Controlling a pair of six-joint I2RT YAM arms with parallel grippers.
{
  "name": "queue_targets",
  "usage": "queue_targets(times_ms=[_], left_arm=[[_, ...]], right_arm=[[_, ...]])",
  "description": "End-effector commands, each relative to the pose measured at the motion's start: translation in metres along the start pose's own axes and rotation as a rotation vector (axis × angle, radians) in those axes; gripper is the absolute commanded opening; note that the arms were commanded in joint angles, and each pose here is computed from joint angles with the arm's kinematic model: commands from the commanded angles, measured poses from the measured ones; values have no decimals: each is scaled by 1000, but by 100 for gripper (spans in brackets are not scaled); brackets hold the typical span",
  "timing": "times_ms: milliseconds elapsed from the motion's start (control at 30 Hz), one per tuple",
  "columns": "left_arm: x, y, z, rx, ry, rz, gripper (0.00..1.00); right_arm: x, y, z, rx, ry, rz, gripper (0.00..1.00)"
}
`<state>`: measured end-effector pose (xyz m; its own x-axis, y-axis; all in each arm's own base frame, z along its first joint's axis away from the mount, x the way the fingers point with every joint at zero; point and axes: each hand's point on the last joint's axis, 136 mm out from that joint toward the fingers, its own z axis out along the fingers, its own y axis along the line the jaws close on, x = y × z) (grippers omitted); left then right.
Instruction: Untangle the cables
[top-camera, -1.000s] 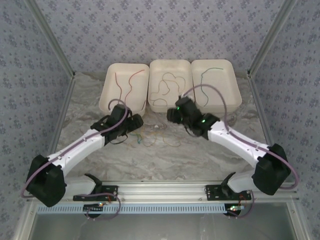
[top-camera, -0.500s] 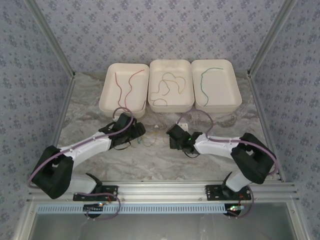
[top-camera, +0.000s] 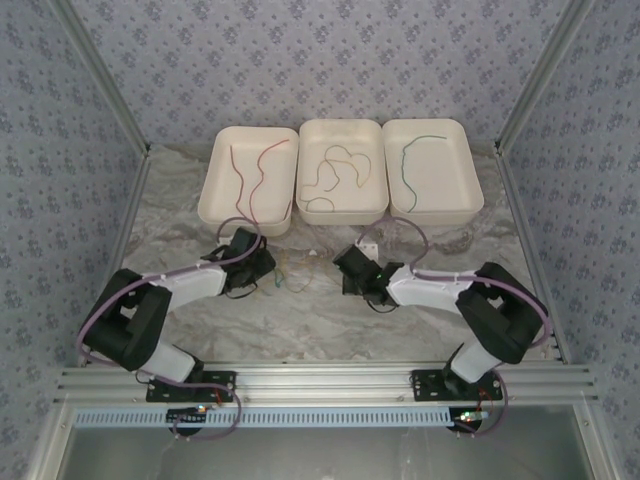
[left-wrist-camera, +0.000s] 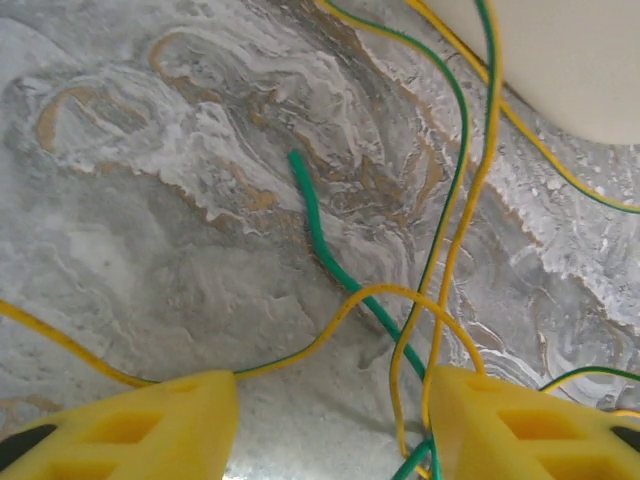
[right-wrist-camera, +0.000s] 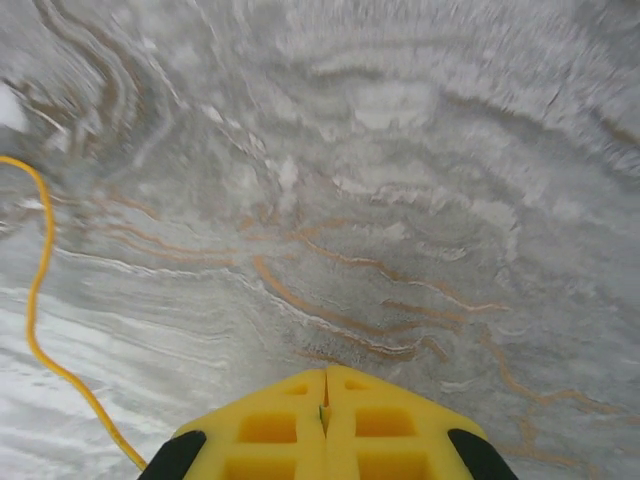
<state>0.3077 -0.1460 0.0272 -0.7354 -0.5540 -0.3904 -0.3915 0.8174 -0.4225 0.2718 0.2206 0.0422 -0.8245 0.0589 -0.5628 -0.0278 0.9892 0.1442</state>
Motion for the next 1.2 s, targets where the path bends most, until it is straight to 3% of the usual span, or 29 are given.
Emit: queue_targets(times_ms=[0, 67, 100, 567, 867, 1167], left_arm=[[-5, 6, 16, 26, -55, -79, 30], [-5, 15, 20, -6, -63, -100, 5], [-6, 18, 21, -17, -72, -107, 0], [-31, 41, 0, -38, -130, -147, 0], [-44, 43, -15, -40, -151, -158, 0], [-48, 34, -12, -27, -123, -138, 0]], right_arm=[[-28, -2, -32, -2, -91, 12, 0], [-45, -3, -52, -17, -133, 17, 0], [-54, -4, -63, -25, -157, 18, 0], [-235, -51, -254, -186, -561, 180, 0], [-300, -63, -324, -245, -716, 223, 0], [-331, -51, -361, -299, -789, 202, 0]])
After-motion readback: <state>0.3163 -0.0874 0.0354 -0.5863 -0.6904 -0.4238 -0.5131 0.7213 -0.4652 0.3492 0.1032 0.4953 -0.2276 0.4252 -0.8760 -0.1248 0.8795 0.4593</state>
